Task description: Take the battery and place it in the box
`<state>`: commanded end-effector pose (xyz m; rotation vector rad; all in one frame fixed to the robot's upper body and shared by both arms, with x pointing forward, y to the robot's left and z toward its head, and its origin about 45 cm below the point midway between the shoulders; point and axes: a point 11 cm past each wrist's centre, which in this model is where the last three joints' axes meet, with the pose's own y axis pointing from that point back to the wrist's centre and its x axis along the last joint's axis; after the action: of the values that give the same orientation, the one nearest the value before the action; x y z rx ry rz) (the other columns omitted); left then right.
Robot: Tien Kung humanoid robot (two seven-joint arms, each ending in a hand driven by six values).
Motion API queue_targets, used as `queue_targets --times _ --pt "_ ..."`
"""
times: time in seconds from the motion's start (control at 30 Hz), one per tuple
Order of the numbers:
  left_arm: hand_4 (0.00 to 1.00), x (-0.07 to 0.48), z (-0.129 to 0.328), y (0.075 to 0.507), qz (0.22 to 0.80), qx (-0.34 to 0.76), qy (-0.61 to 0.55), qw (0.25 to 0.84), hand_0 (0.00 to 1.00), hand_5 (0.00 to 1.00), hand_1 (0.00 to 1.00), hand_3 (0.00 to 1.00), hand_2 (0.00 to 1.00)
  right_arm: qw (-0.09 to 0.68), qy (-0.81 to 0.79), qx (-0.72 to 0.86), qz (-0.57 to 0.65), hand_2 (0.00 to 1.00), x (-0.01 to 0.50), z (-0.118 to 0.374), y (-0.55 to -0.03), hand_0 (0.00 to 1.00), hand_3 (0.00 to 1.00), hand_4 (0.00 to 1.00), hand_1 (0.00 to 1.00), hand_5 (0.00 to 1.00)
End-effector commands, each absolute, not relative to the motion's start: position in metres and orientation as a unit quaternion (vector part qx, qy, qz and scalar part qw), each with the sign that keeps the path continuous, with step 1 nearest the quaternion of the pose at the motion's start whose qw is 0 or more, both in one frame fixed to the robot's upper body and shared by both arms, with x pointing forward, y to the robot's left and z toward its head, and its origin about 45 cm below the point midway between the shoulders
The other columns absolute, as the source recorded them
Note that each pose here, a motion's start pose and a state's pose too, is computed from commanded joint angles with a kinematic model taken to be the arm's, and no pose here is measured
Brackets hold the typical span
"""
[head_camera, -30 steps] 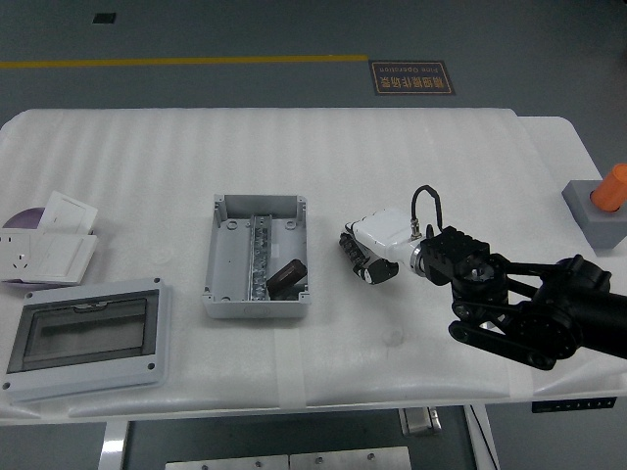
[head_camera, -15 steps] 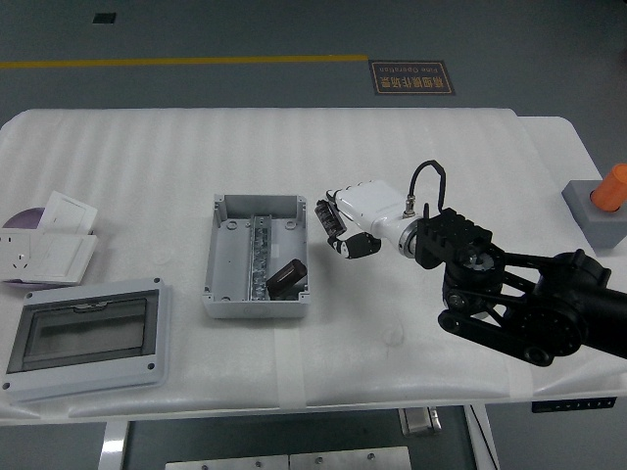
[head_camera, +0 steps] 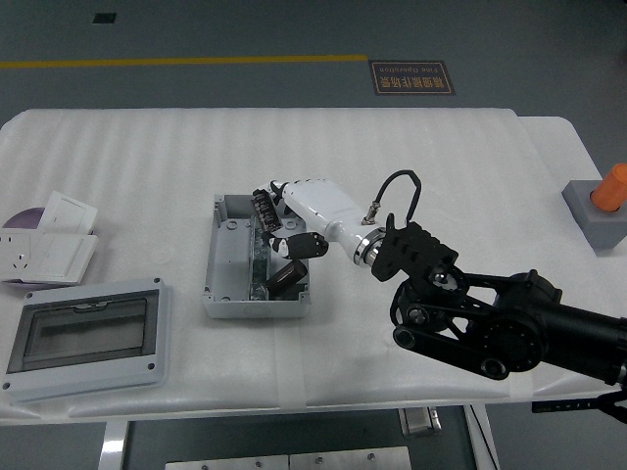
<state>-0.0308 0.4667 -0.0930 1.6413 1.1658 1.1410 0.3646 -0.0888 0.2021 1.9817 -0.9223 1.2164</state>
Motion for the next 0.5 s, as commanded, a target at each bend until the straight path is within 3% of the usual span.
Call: queue_targets --times 0.07,0.1,0.27,0.3,0.5 --pt "0.457 -0.032 -0.093 0.467 0.451 0.65 0.462 0.401 0.6 0.511 0.667 0.547 0.56 0.318 -0.345 0.755 0.458 0.667 0.362 0.197 -0.088 0.482 0.751 0.419 0.615 0.241" --pt "0.456 -0.032 -0.093 0.467 0.451 0.65 0.462 0.401 0.6 0.51 0.666 0.547 0.56 0.32 -0.342 0.756 0.456 0.964 0.361 0.194 -0.087 0.854 0.998 0.64 0.915 0.378" --pt "0.456 -0.031 -0.093 0.467 0.451 0.65 0.462 0.401 0.6 0.51 0.666 0.547 0.56 0.331 -0.333 0.765 0.44 0.964 0.355 0.181 -0.086 0.854 0.998 0.64 0.915 0.378" --pt "0.455 -0.031 -0.093 0.467 0.451 0.65 0.462 0.4 0.6 0.507 0.666 0.547 0.56 0.333 -0.332 0.766 0.438 0.998 0.355 0.179 -0.087 0.997 0.998 0.715 0.998 0.417" --pt "0.453 -0.031 -0.093 0.467 0.451 0.65 0.463 0.4 0.6 0.505 0.666 0.547 0.56 0.339 -0.335 0.767 0.43 0.998 0.355 0.175 -0.09 0.998 0.998 0.75 0.998 0.452"
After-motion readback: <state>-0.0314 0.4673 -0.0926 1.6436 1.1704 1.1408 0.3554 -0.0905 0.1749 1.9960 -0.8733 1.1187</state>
